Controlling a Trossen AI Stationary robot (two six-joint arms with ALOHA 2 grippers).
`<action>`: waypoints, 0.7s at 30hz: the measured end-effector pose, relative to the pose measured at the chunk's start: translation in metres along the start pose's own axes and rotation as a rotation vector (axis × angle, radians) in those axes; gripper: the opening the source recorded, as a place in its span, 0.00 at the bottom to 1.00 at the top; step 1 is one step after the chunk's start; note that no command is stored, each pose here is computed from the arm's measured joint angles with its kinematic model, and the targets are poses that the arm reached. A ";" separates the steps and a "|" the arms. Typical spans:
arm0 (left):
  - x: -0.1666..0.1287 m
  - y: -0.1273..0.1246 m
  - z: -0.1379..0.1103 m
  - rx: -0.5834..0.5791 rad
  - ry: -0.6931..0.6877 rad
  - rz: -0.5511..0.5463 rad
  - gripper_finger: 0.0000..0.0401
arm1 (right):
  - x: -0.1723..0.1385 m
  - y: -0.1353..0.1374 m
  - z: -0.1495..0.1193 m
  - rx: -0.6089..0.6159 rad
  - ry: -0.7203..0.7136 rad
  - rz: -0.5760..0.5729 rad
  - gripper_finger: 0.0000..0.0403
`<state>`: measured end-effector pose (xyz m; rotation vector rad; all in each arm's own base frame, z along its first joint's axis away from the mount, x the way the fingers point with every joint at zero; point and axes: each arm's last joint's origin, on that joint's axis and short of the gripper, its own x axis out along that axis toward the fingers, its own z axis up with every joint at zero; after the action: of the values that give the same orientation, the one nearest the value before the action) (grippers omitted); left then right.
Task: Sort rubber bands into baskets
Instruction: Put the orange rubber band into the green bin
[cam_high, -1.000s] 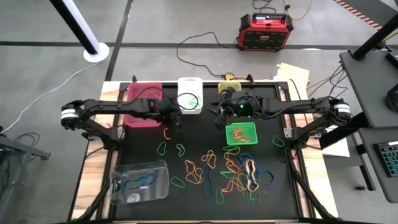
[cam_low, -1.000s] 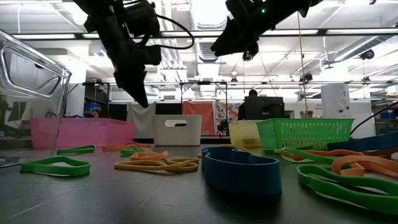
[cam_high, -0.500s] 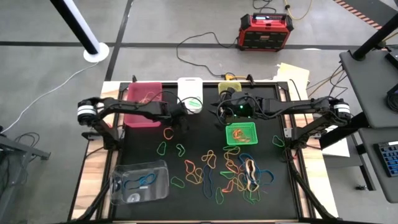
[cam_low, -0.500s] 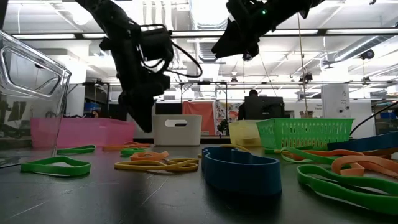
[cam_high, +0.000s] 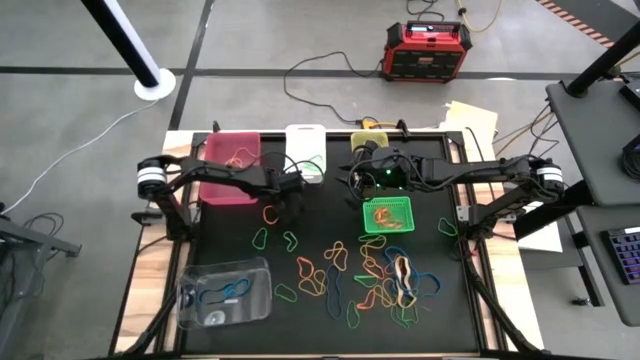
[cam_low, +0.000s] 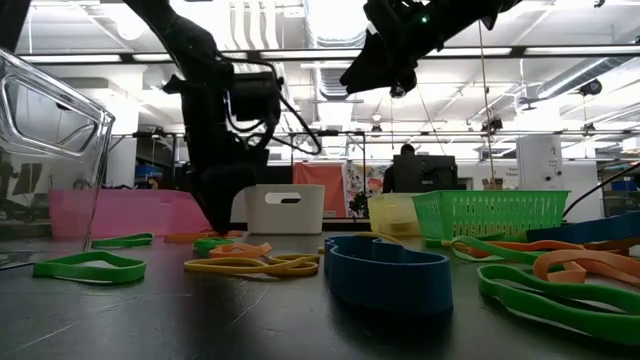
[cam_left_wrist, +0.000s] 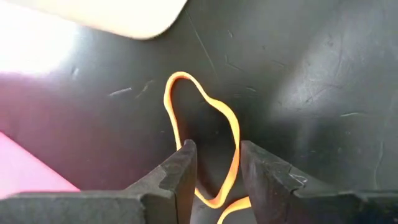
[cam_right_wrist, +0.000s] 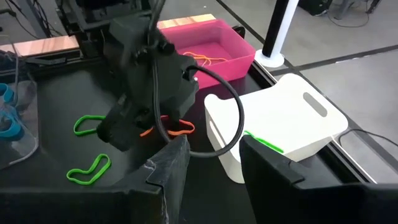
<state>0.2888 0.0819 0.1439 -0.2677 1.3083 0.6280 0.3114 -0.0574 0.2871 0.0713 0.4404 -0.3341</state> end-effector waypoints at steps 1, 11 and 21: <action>0.002 0.000 0.000 0.002 0.006 0.002 0.27 | 0.000 0.000 0.000 0.000 0.000 0.000 0.35; 0.012 -0.004 0.000 0.032 0.037 0.000 0.24 | 0.000 0.000 0.000 0.001 -0.002 -0.001 0.35; 0.004 -0.007 -0.002 0.115 0.018 -0.039 0.00 | 0.000 0.000 0.000 -0.008 0.000 -0.002 0.35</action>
<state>0.2918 0.0758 0.1386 -0.2045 1.3488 0.5160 0.3115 -0.0574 0.2870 0.0633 0.4417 -0.3339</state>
